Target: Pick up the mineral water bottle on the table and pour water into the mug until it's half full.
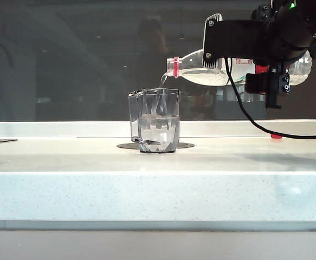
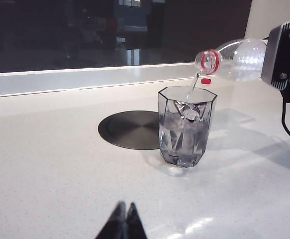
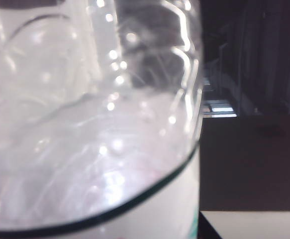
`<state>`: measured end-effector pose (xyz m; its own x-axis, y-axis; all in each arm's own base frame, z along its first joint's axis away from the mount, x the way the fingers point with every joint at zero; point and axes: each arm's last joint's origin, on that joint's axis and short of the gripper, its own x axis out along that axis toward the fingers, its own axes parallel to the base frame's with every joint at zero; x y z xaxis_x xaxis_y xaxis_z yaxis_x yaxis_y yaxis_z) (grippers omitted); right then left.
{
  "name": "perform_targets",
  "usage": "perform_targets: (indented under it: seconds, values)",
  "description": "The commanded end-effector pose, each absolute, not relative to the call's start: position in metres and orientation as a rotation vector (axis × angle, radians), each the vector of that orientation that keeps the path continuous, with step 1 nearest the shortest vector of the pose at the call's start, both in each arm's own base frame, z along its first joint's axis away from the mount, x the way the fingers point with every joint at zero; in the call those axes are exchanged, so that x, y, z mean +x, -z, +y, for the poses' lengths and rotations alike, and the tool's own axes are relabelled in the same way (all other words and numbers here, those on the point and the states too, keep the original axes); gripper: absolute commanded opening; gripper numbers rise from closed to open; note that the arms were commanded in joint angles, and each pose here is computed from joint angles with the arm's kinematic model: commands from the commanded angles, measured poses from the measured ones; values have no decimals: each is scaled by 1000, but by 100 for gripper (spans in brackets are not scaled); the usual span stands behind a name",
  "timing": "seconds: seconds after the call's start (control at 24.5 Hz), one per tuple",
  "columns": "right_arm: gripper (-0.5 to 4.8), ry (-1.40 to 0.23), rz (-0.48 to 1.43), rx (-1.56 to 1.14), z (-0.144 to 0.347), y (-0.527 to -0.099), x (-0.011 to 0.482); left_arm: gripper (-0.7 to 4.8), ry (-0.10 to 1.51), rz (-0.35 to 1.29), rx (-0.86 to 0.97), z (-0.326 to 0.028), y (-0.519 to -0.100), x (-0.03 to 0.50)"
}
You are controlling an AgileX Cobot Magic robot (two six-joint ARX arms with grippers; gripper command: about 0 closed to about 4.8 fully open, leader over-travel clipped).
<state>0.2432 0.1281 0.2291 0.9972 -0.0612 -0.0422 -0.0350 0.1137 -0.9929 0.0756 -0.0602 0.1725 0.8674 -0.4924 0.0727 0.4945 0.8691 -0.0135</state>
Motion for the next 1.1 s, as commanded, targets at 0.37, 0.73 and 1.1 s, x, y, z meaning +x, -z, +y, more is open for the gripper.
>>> perform_targets:
  seconds: [0.37,0.73,1.1]
  values:
    - [262,57,31,-1173,129,-238,242,-4,512,-80,-42,-60,-175,76]
    - [261,60,24,-959,129,-238,242,-4,512,-80,-41,-60,-174,76]
    - [261,51,7,-527,129,-238,243,-4,512,-80,-42,-60,-175,76]
